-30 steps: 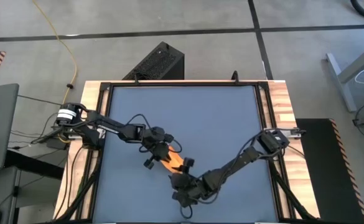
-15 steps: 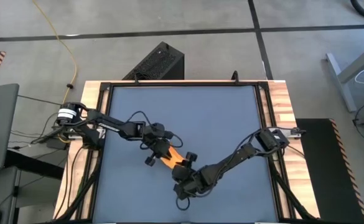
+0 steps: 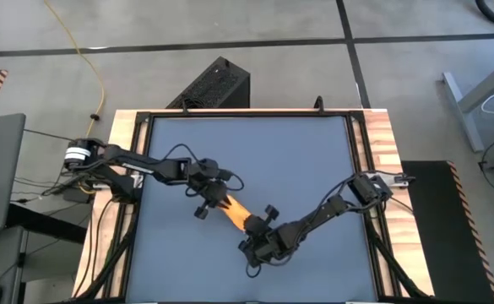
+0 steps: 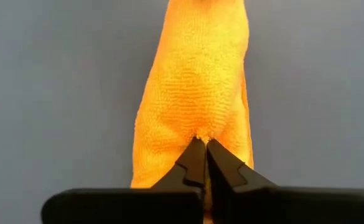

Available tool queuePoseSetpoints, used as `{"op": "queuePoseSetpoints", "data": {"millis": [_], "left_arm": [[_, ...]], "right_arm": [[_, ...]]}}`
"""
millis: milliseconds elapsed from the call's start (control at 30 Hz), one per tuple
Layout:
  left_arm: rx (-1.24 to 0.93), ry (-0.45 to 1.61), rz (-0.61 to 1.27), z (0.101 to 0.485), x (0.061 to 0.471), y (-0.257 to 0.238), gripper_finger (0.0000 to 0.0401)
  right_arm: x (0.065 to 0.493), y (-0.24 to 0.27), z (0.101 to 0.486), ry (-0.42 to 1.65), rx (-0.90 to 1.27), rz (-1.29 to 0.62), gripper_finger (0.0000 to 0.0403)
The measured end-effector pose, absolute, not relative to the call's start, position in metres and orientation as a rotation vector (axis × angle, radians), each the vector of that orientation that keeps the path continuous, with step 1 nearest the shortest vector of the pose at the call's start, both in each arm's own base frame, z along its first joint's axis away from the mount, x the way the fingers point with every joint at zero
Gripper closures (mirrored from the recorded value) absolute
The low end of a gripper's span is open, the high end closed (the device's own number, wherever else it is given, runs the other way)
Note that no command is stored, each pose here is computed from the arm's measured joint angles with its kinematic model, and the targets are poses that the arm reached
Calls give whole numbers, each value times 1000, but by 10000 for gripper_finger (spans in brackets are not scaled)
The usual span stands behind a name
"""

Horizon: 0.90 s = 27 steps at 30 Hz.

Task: Roll towel
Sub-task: Roll the yellow microfiber cloth on the table

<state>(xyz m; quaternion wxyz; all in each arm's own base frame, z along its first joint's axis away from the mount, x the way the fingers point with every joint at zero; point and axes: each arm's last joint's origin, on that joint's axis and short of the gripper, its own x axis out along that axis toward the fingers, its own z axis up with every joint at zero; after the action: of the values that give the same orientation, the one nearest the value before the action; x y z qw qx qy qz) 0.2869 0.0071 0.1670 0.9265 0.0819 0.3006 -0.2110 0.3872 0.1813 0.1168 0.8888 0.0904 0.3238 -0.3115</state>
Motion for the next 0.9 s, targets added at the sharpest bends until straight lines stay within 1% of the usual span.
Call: {"op": "queuePoseSetpoints", "data": {"millis": [133, 333, 533, 600, 733, 900], "left_arm": [[172, 659, -435, 155, 289, 7, 346], [199, 674, -336, 141, 297, 16, 356], [147, 740, -311, 131, 295, 30, 373], [136, 763, -312, 129, 293, 31, 379], [129, 766, -333, 128, 293, 31, 391], [126, 766, -339, 128, 292, 31, 400]], "right_arm": [[386, 182, 115, 650, 199, -668, 386], [384, 182, 115, 646, 236, -689, 380], [381, 186, 114, 643, 254, -692, 381], [380, 188, 114, 641, 246, -691, 374], [377, 188, 121, 624, 226, -699, 348], [370, 185, 149, 610, 221, -699, 316]]}}
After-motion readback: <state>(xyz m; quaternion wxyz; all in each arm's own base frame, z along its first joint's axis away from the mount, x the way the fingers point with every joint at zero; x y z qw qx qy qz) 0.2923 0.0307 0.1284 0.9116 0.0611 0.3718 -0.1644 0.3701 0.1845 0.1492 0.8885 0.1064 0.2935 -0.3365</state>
